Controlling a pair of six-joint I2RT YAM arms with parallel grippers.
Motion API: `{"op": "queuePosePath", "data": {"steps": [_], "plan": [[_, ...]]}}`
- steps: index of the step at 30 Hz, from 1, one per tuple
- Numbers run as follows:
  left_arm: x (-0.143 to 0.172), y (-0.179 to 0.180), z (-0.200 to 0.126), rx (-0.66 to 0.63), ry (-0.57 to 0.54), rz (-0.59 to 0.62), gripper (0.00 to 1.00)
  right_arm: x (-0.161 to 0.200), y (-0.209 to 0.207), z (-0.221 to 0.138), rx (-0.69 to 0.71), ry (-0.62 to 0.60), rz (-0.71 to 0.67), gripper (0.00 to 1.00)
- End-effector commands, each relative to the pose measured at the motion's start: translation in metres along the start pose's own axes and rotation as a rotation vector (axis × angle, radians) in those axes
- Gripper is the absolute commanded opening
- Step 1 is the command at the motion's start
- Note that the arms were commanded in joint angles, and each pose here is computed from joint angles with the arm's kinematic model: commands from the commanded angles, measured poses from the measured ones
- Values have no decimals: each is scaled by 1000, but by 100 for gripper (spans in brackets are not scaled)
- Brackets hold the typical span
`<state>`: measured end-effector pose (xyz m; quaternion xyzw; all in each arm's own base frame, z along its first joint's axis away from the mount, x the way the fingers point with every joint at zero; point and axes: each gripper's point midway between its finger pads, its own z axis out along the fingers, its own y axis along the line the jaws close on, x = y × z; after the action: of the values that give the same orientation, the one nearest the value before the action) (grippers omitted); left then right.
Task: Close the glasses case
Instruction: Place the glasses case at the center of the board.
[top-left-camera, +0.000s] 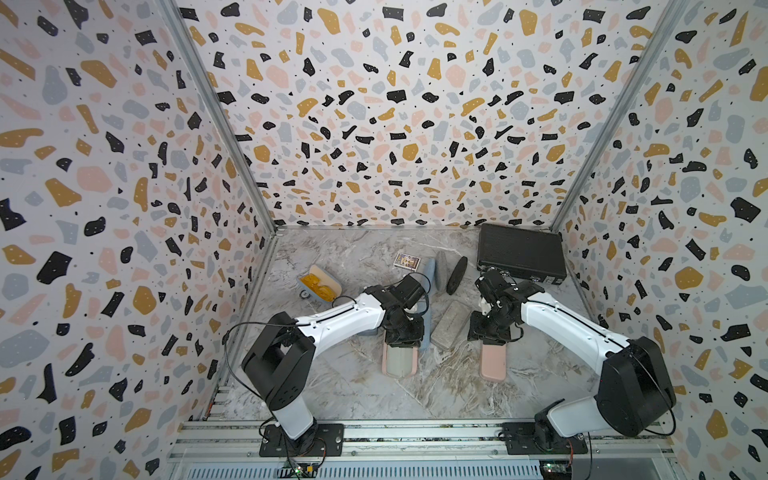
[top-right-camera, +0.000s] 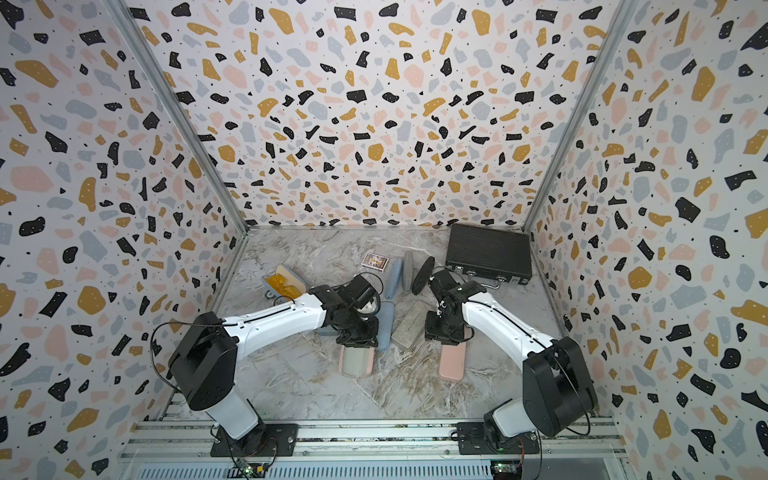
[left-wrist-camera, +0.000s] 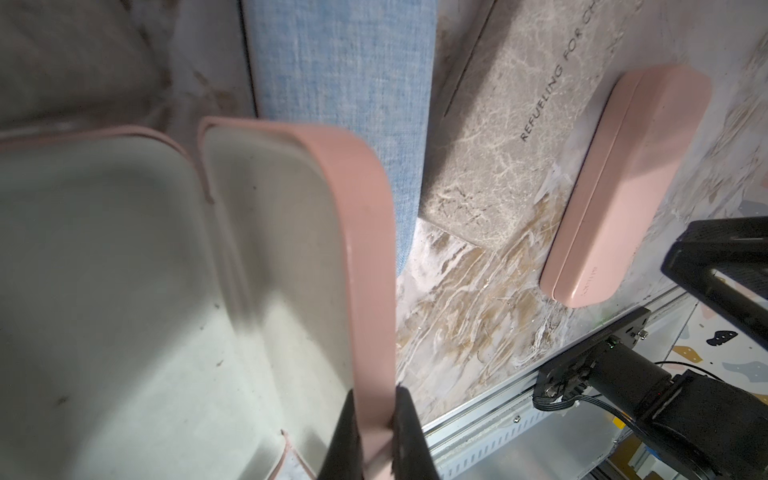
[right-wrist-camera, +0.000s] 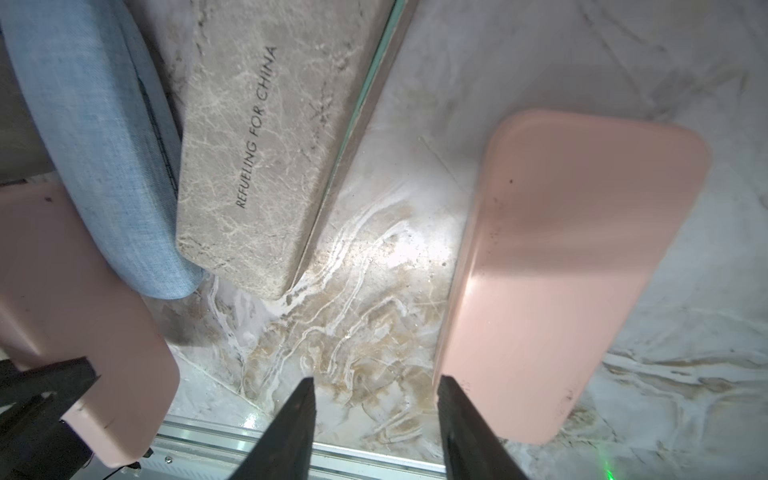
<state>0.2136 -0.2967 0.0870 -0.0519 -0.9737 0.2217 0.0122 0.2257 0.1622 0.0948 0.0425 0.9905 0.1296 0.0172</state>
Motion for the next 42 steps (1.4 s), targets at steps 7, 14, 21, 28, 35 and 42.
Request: {"op": "queuePosePath", "data": {"steps": [7,14,21,28,35,42], "plan": [[29,-3,7,31,0,-24,0,-6,8,-12,-12,-20,-16,50],[31,-2,9,23,-1,-22,7,-5,8,-13,-12,-18,-16,50],[30,-3,6,25,-8,-22,21,-4,8,-11,-16,-14,-13,50],[30,-2,1,14,-17,-18,30,-4,9,-10,-19,-11,-12,50],[26,1,-24,-41,-71,12,31,-7,14,-17,-34,-21,-22,50],[16,17,-73,-156,-193,44,28,-8,26,-24,-89,-34,-35,31]]}}
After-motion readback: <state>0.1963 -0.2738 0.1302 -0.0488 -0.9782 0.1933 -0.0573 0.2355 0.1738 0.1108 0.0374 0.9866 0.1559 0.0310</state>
